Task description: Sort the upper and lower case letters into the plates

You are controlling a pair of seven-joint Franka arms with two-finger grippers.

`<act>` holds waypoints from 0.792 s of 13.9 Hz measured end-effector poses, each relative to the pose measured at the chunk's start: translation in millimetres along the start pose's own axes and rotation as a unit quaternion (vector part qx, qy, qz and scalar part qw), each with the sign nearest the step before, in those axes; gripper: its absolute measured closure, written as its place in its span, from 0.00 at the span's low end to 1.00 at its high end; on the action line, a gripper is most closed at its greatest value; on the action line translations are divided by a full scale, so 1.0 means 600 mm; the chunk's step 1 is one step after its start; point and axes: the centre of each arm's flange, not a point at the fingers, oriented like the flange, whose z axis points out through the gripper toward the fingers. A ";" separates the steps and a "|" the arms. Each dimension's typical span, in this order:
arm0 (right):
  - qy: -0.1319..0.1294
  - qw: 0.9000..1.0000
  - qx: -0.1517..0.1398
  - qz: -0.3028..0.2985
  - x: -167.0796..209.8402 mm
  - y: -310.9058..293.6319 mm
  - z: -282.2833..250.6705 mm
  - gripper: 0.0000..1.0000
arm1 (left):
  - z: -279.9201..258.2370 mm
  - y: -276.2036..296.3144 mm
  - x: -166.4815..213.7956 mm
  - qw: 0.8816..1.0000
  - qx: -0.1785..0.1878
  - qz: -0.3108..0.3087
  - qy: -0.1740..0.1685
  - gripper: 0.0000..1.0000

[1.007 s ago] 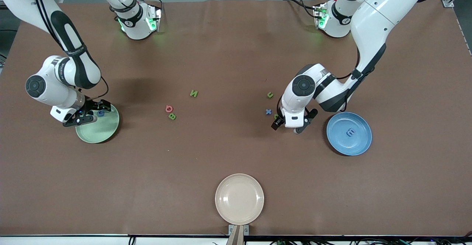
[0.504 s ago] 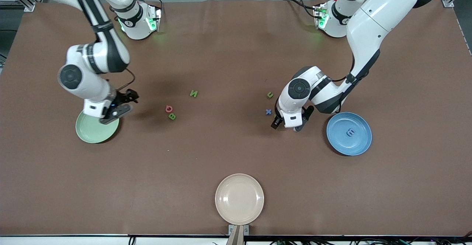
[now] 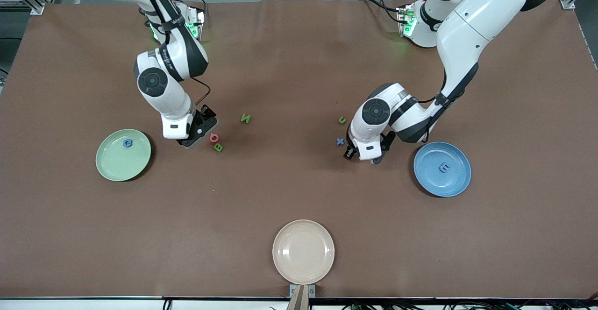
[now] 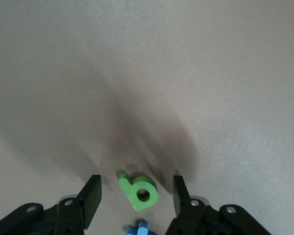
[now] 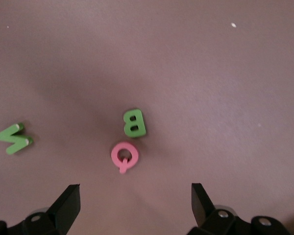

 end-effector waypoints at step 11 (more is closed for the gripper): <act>0.001 1.000 -0.002 -0.015 -0.012 -0.031 0.120 0.19 | -0.008 0.010 0.019 1.000 0.002 -0.011 0.009 0.73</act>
